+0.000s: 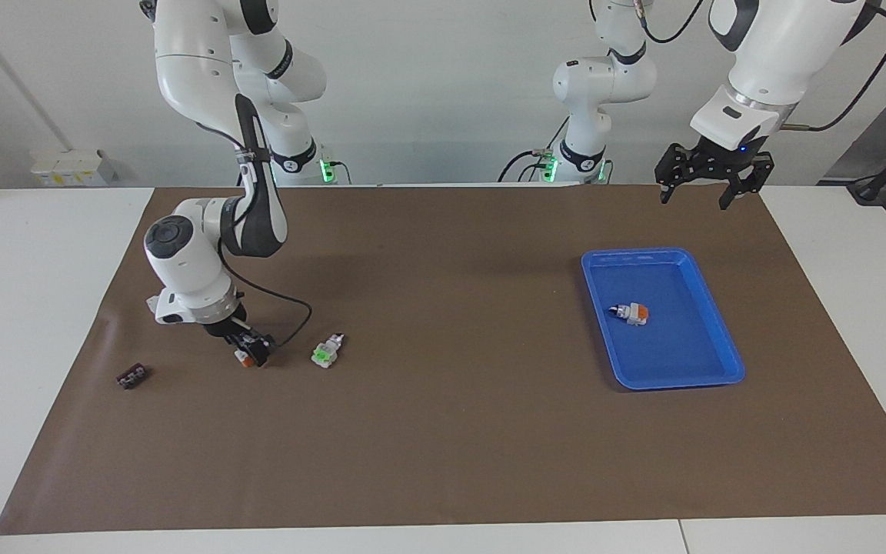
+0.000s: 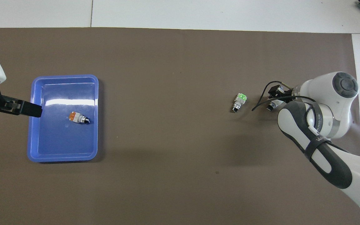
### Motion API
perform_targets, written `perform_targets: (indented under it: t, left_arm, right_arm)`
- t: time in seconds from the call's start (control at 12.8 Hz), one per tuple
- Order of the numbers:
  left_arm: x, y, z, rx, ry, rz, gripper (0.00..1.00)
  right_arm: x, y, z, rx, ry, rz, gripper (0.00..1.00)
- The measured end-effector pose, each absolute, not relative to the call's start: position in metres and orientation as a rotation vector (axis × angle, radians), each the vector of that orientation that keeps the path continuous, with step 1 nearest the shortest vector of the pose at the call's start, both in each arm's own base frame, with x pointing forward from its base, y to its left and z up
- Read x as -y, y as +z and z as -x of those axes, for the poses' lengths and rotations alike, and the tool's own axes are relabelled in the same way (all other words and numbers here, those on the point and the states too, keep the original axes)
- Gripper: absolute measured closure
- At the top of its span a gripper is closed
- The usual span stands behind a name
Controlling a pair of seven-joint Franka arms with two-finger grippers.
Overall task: Turn and place switch with both arms
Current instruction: 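Lift the switch with the right gripper while the left gripper approaches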
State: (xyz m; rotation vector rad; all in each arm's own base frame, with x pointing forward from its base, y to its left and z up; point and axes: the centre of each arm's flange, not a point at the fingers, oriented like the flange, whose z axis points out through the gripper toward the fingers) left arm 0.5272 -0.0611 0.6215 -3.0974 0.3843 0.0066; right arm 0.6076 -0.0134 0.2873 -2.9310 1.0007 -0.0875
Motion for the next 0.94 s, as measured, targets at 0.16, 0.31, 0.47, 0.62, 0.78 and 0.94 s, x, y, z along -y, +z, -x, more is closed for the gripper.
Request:
perform_targets:
  t: [0.16, 0.31, 0.47, 0.62, 0.78, 0.94]
  left_arm:
    - [0.061, 0.622, -0.527, -0.384, 0.006, 3.097, 0.0]
    - [0.061, 0.621, -0.526, -0.385, 0.009, 3.097, 0.0]
    - [0.061, 0.618, -0.524, -0.385, 0.013, 3.096, 0.0]
    - [0.061, 0.616, -0.522, -0.385, 0.012, 3.095, 0.0]
    - [0.062, 0.615, -0.521, -0.385, 0.008, 3.101, 0.0]
    - [0.068, 0.612, -0.519, -0.386, 0.016, 3.16, 0.0]
  right_arm:
    - [0.013, 0.287, -0.608, -0.999, -0.087, 2.931, 0.4]
    - [0.013, 0.289, -0.608, -1.014, -0.084, 2.913, 0.64]
    - [0.007, 0.3, -0.613, -1.109, 0.002, 2.78, 0.67]
    - [-0.012, 0.338, -0.627, -1.146, 0.137, 2.653, 0.67]
    - [-0.038, 0.379, -0.63, -1.221, 0.248, 2.53, 0.67]
    - [-0.071, 0.416, -0.623, -1.315, 0.36, 2.392, 0.67]
